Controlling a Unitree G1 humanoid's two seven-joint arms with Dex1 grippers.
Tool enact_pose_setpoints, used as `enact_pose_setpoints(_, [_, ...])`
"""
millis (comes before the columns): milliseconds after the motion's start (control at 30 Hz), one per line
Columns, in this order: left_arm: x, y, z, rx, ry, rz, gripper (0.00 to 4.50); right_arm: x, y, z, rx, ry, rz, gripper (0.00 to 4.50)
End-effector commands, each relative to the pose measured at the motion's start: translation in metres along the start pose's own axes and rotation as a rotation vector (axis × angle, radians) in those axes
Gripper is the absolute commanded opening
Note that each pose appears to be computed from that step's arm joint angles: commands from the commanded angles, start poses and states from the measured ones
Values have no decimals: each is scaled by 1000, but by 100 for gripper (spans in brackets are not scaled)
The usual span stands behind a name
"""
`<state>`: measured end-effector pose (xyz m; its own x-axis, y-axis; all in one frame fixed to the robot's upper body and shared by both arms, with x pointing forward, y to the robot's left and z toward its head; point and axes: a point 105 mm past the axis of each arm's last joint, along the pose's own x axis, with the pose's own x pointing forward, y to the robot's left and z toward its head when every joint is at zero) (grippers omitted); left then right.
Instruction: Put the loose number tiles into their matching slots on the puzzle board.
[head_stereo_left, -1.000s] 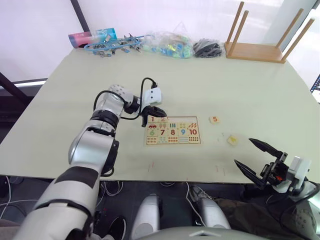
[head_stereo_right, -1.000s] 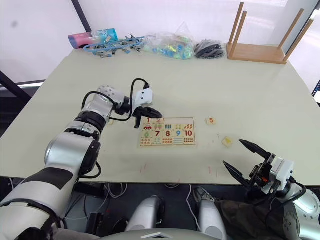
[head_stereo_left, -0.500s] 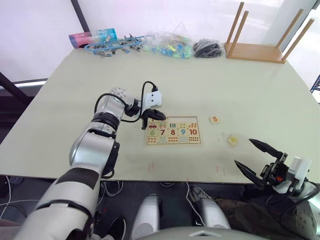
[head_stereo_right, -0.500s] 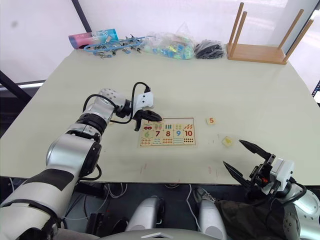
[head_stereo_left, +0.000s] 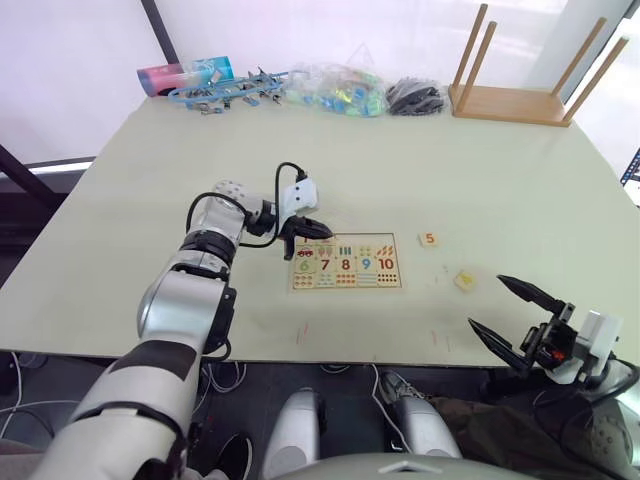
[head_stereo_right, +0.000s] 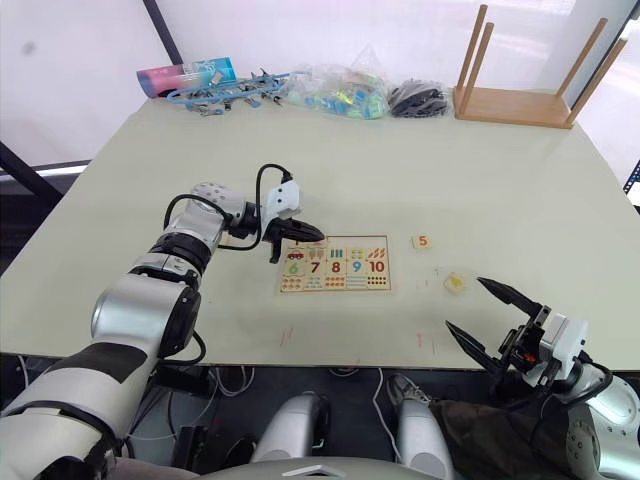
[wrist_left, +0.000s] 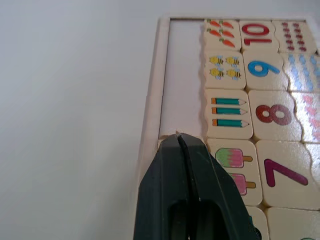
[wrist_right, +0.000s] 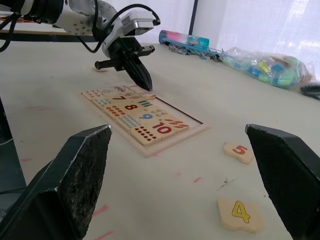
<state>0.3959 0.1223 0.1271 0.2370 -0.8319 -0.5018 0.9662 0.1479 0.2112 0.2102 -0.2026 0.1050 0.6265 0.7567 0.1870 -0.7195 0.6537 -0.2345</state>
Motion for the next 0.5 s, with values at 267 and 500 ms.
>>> enact_pose_setpoints(267, [-56, 20, 15, -60, -214, 218, 2, -6, -11, 5, 4, 10, -2, 450])
enact_pose_setpoints(500, [-92, 0, 1, -78, -320, 372, 2, -13, -24, -3, 59, 46, -82, 450])
